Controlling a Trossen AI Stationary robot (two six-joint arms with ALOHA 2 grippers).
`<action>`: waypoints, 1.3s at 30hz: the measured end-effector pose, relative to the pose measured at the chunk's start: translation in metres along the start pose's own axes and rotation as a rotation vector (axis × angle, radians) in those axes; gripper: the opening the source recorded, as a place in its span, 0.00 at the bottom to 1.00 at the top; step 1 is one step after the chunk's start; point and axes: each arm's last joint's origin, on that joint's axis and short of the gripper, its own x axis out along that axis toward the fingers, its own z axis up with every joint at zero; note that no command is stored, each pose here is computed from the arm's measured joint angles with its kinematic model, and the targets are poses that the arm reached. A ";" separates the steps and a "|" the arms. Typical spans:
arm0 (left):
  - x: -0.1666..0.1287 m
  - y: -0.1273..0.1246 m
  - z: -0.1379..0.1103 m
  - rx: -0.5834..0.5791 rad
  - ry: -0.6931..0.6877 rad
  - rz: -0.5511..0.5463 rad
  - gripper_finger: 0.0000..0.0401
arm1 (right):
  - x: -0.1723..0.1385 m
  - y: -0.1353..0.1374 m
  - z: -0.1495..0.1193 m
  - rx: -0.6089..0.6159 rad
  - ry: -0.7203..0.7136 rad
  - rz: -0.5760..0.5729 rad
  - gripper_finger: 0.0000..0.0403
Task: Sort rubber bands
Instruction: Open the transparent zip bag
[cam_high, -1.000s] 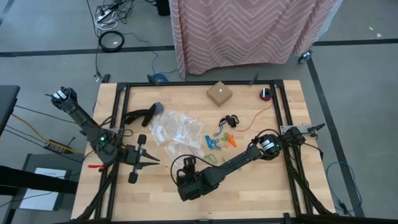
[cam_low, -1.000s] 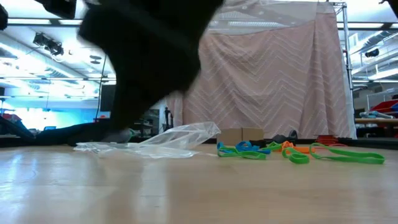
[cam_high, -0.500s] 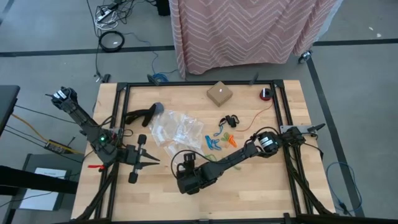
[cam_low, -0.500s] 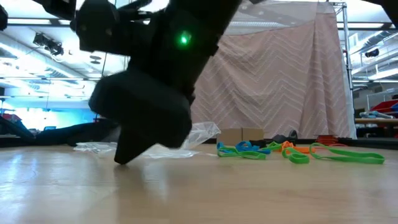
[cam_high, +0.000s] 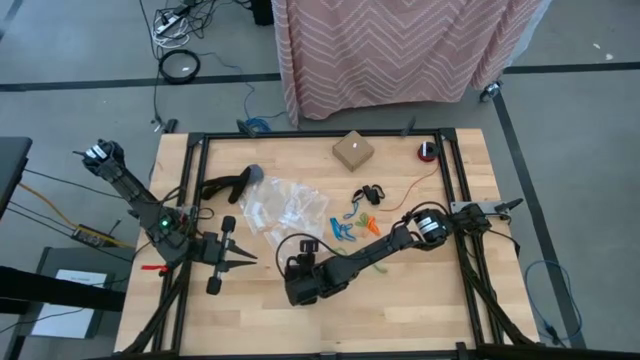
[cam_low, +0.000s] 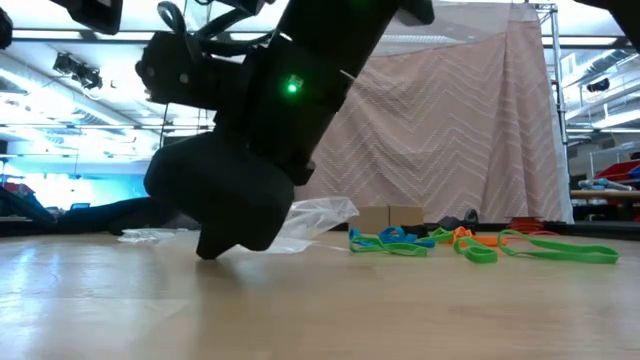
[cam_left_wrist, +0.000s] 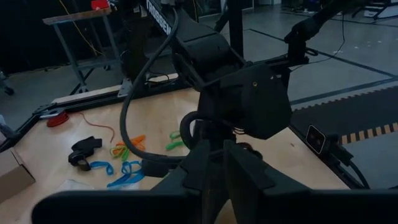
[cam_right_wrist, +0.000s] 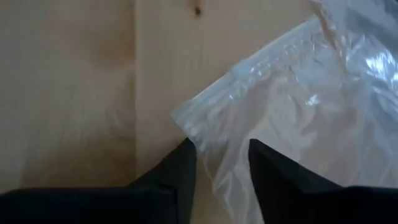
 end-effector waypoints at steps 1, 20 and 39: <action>0.000 0.000 0.000 0.000 0.000 -0.002 0.14 | 0.001 -0.001 0.000 0.018 0.002 -0.002 0.26; 0.000 -0.001 0.000 -0.023 -0.001 -0.003 0.14 | -0.041 0.005 0.042 0.151 -0.162 0.004 0.00; -0.004 0.001 0.030 0.020 -0.276 -0.004 0.14 | -0.115 -0.006 0.064 0.361 -0.255 -0.214 0.00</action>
